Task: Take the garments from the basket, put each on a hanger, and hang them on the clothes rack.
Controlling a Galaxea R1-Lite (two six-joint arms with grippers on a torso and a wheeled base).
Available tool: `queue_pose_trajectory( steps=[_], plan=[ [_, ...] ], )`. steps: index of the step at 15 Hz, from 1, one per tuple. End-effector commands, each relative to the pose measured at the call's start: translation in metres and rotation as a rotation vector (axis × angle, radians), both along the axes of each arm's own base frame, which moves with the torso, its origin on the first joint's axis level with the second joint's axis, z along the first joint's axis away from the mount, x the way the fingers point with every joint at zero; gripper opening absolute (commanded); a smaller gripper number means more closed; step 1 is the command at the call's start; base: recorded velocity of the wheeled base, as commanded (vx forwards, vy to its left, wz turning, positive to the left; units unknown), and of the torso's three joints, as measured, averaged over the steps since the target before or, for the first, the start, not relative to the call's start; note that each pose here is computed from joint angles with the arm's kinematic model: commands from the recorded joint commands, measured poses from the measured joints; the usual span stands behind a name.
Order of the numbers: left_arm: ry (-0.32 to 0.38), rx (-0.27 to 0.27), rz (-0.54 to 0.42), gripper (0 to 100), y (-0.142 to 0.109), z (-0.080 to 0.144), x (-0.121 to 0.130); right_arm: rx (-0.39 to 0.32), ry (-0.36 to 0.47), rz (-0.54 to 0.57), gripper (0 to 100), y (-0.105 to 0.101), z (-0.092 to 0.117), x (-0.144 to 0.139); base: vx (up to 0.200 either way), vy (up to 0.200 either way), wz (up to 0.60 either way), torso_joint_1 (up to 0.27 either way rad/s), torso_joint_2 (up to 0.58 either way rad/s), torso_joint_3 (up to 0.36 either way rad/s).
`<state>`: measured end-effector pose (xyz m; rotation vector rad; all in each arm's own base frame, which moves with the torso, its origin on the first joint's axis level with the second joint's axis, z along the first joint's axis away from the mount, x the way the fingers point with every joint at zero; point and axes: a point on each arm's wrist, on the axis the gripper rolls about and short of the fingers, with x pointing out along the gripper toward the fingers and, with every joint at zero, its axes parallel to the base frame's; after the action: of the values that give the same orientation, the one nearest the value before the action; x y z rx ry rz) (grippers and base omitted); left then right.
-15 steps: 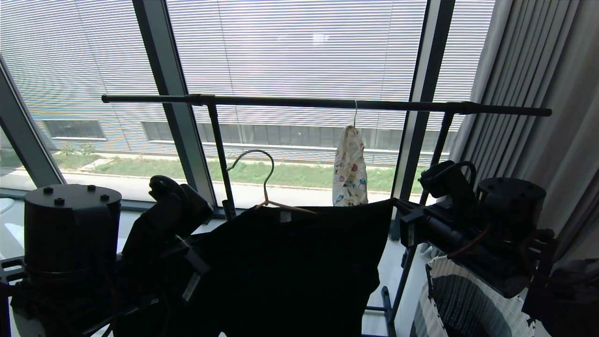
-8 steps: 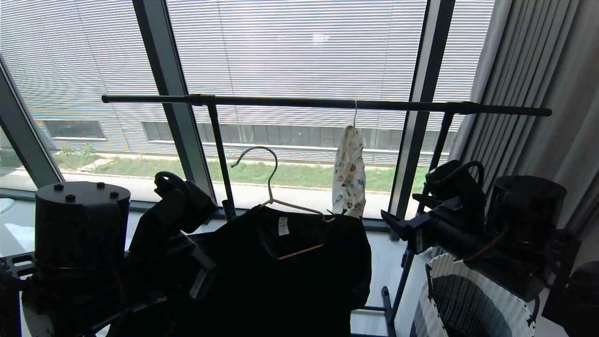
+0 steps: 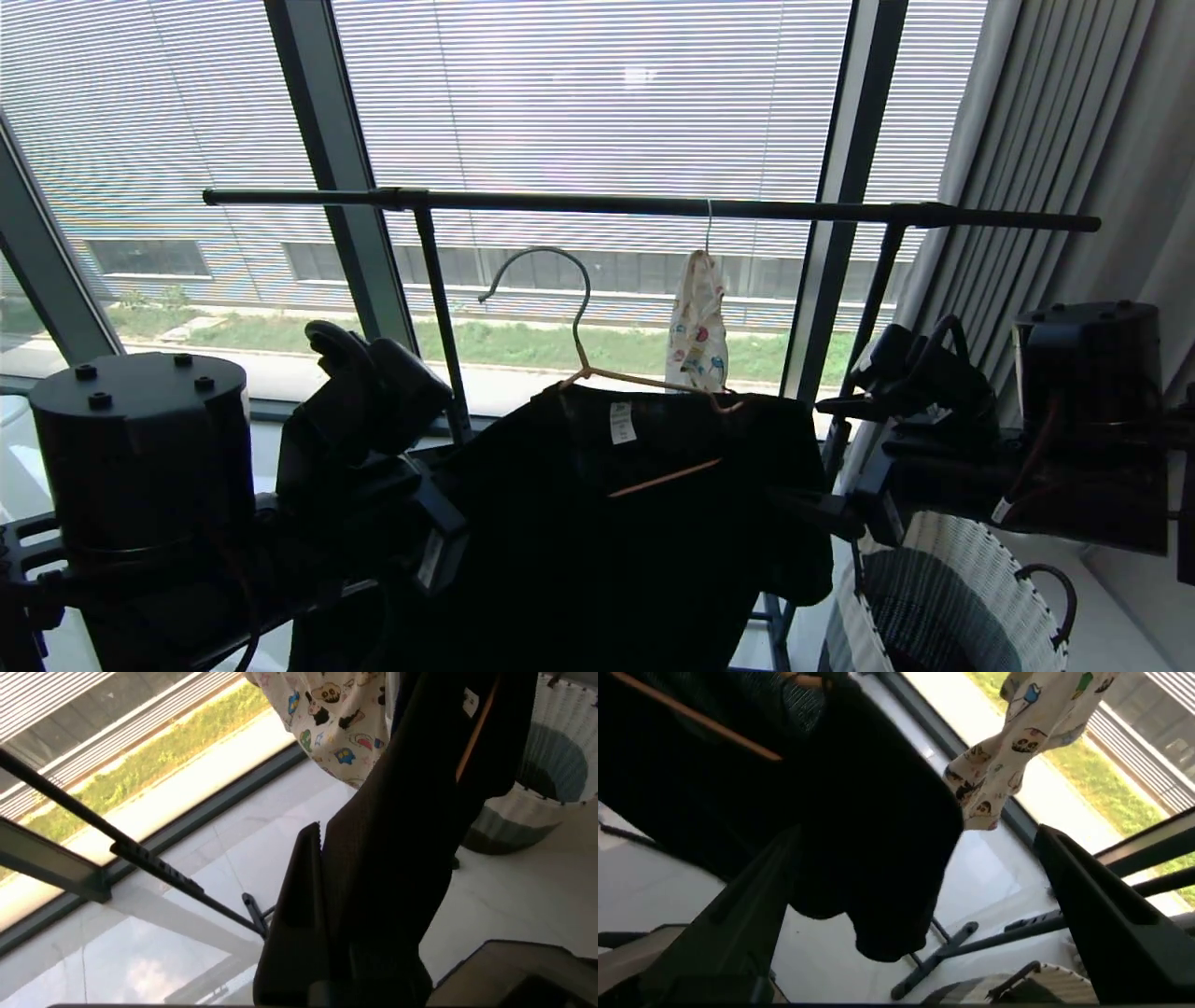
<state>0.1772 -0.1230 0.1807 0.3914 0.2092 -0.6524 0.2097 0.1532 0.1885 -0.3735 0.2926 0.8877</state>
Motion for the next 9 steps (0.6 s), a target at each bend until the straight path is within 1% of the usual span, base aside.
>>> queue_pose_trajectory(
  steps=[1, 3, 5, 7, 9],
  plan=[
    [0.040, 0.021, -0.051, 0, -0.009, -0.017, 0.002, 0.010, -0.090, 0.080, 100, -0.007, 0.043, -0.009, 0.000, 0.000, 0.00, 0.000, 0.00, 0.000],
    [0.041, 0.020, -0.092, 0, -0.015, -0.029, -0.004, -0.058, -0.101, 0.172, 100, -0.006, 0.055, -0.010, 0.000, 0.000, 0.00, 0.000, 0.00, 0.000],
    [0.034, 0.023, -0.140, 0, -0.022, -0.036, -0.011, -0.129, -0.071, 0.274, 100, -0.004, 0.059, -0.016, 0.000, 0.000, 0.00, 0.000, 0.00, 0.000],
    [0.028, 0.023, -0.177, 0, -0.029, -0.036, -0.015, -0.169, -0.013, 0.362, 100, 0.004, 0.055, -0.022, 0.000, 0.000, 0.00, 0.000, 0.00, 0.000],
    [0.024, 0.021, -0.180, 0, -0.029, -0.035, -0.016, -0.196, 0.038, 0.431, 100, 0.020, 0.048, -0.027, 0.000, 0.000, 0.00, 0.000, 0.00, 0.000]
  ],
)
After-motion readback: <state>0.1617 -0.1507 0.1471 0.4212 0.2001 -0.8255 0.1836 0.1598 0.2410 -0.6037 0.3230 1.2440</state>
